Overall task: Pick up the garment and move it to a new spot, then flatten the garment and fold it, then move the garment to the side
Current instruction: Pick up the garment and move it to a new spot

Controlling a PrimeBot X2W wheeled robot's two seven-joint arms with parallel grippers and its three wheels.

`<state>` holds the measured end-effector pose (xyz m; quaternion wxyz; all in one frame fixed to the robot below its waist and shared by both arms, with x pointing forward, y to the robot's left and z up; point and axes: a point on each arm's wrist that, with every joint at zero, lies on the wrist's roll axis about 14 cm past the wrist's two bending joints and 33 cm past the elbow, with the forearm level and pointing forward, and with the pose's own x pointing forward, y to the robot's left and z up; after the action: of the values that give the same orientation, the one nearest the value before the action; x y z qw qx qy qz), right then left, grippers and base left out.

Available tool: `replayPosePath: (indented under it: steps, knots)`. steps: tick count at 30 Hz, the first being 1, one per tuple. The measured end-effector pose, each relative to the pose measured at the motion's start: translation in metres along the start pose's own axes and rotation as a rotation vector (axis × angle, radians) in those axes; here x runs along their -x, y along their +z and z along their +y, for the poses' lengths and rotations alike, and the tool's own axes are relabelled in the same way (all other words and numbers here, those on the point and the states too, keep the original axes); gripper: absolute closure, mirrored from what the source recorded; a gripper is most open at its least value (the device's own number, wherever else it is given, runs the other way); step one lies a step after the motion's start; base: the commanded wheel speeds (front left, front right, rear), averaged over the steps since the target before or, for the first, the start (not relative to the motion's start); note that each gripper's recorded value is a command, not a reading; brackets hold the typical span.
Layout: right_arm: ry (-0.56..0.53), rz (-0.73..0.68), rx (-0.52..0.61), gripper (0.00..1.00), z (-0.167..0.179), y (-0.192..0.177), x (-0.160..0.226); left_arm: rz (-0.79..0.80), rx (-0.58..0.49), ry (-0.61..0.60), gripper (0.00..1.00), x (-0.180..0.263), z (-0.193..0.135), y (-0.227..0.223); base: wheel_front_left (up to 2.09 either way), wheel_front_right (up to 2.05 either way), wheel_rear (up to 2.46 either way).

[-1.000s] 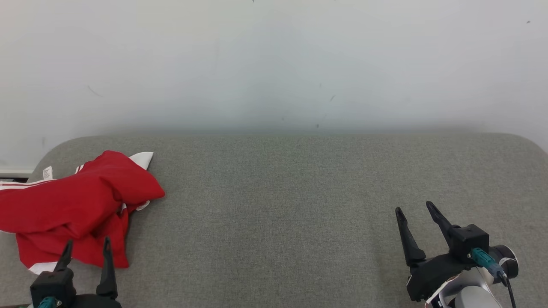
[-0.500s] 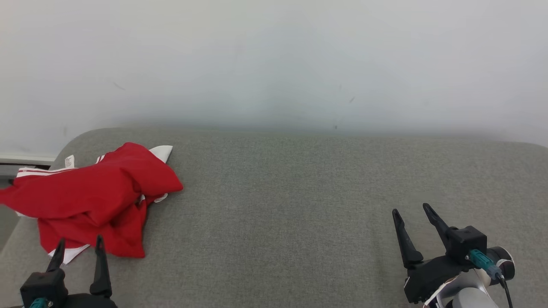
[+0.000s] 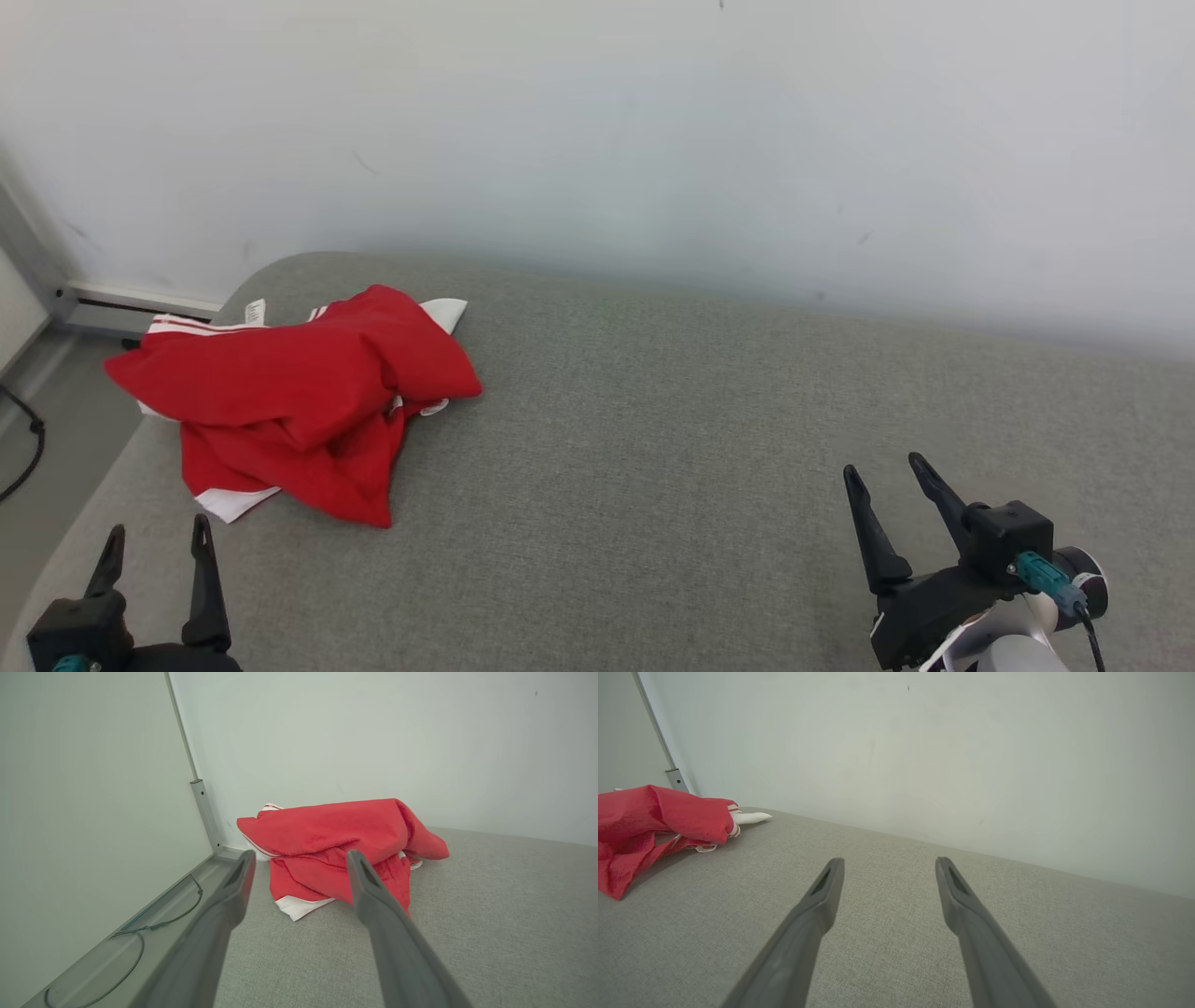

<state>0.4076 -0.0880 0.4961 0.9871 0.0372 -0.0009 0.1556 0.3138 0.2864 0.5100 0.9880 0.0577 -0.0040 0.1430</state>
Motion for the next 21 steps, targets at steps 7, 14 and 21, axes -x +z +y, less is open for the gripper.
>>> replayPosePath:
  steps: [7, 14, 21]
  knots:
    - [0.083, 0.003, -0.004, 0.00, 0.029, -0.001, -0.012, 0.010, 0.003, 0.071, 0.00, 0.017, 0.024, -0.001, 0.00, 0.00, 0.00]
    - [0.157, 0.006, -0.017, 0.00, 0.055, -0.001, -0.022, 0.009, 0.001, 0.145, 0.00, 0.032, 0.049, -0.002, 0.00, 0.00, 0.00]
    - [0.224, 0.014, -0.022, 0.00, 0.080, -0.003, -0.028, 0.012, 0.000, 0.203, 0.00, 0.048, 0.069, -0.003, 0.00, 0.00, 0.00]
